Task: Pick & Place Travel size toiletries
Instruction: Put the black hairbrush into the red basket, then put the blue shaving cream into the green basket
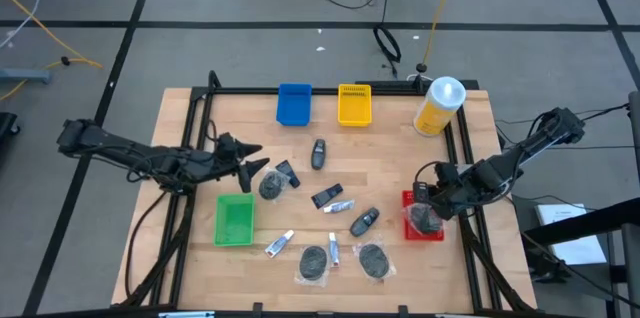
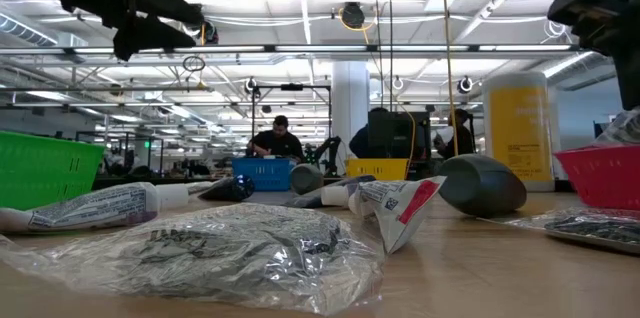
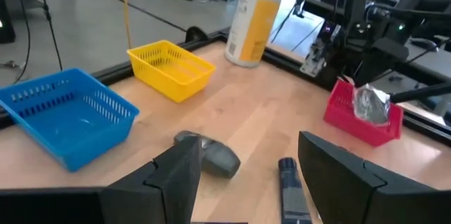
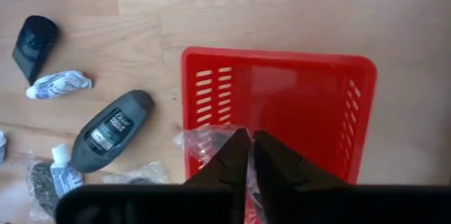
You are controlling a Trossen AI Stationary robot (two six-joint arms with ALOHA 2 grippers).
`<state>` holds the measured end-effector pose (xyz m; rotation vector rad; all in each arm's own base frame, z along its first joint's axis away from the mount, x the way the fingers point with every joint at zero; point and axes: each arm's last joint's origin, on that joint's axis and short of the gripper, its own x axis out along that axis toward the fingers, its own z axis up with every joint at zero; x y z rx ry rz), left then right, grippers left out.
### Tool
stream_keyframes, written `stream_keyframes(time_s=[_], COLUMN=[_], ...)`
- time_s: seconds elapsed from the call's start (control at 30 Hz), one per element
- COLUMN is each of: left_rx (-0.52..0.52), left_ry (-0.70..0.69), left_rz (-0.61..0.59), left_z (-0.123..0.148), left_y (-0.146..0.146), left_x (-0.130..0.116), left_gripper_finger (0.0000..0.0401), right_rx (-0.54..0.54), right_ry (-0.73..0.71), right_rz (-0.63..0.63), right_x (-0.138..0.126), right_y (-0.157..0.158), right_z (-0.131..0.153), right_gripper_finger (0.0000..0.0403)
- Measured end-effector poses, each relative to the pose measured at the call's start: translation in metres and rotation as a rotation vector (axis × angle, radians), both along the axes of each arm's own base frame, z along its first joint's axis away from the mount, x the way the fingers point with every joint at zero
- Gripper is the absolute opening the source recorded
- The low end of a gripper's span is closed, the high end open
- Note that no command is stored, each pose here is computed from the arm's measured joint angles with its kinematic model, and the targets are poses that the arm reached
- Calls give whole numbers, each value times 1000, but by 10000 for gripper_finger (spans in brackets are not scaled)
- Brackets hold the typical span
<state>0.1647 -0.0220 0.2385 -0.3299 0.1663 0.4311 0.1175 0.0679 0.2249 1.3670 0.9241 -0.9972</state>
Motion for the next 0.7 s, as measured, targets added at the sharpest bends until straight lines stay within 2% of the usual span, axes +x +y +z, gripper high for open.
stream_keyframes(time_s=[0.23, 0.4, 0.57, 0.7], left_rx=[3, -18, -23, 27], left_ry=[39, 54, 74, 165], left_rz=[-25, -88, -100, -127], left_z=[-6, -8, -3, 15], left_y=[-2, -2, 3, 9], left_x=[5, 8, 9, 11], left_gripper_finger=[234, 234, 234, 234], right_rx=[-7, -12, -20, -104], right_ry=[52, 70, 32, -78], right_rz=[5, -30, -34, -35], right_x=[-5, -13, -15, -13], right_y=[-3, -8, -10, -13], right_z=[-1, 1, 4, 9], right_gripper_finger=[73, 92, 96, 92])
